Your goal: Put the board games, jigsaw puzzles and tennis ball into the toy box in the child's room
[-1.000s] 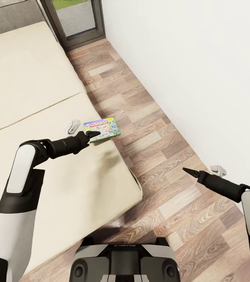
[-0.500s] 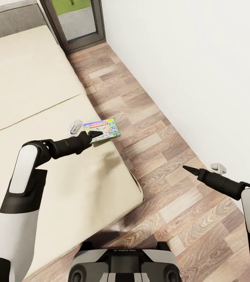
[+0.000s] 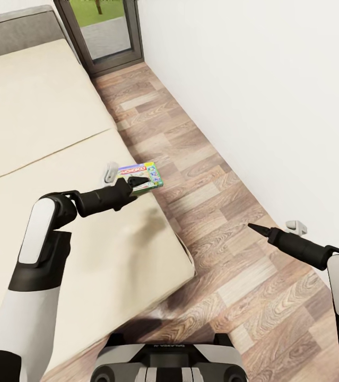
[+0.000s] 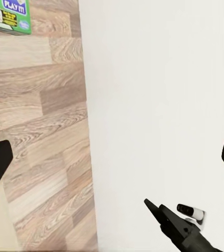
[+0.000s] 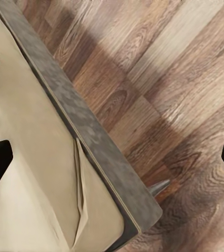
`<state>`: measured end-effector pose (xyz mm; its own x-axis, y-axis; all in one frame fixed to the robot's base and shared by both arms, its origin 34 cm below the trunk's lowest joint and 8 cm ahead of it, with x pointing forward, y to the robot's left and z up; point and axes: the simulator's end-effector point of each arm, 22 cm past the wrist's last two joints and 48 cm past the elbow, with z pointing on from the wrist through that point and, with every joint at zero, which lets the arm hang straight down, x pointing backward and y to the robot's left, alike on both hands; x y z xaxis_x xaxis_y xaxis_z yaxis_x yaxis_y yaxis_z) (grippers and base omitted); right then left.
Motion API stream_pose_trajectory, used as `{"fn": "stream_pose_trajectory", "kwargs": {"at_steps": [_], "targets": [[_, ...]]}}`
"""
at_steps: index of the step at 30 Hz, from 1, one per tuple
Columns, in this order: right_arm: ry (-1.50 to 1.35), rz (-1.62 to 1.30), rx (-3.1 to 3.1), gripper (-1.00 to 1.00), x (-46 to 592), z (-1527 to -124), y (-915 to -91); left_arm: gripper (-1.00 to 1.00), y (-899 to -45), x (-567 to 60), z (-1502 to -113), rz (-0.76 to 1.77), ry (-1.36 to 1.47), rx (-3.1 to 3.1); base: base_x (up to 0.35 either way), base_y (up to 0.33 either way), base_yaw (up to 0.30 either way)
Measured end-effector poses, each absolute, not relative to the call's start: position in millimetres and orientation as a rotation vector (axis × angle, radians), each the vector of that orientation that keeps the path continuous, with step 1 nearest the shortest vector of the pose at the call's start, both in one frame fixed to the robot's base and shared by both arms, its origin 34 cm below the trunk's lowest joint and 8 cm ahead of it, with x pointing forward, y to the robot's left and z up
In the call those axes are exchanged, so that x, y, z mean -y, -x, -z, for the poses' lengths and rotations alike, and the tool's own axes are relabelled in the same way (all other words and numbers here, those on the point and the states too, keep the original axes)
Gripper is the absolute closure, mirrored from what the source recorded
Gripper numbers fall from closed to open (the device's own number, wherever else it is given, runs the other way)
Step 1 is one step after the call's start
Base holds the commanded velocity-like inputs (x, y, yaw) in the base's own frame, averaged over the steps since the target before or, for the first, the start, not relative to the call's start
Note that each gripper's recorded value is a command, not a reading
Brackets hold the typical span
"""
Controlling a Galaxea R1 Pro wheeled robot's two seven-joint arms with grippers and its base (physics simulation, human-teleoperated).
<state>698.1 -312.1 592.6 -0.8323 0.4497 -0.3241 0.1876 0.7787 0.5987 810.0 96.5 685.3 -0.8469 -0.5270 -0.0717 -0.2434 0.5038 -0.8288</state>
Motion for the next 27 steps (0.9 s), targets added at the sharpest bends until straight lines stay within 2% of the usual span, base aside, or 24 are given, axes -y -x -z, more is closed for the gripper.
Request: {"fn": "stream_pose_trajectory", "kwargs": {"at_steps": [9,16,27], "targets": [[-0.469,-0.783,-2.493,-1.00,312,-587,-704,-1.00,-804,-80,-688,1.379,0.651,-2.390,0.000,0.000,0.000],[-0.460,-0.785,-2.475,-1.00,312,-583,-710,-1.00,-804,-66,-710,1.584,0.668,-2.276,0.000,0.000,0.000],[-0.450,-0.789,-2.453,-1.00,312,-575,-714,-1.00,-810,-83,-717,1.665,0.697,-2.187,0.000,0.000,0.000]]}}
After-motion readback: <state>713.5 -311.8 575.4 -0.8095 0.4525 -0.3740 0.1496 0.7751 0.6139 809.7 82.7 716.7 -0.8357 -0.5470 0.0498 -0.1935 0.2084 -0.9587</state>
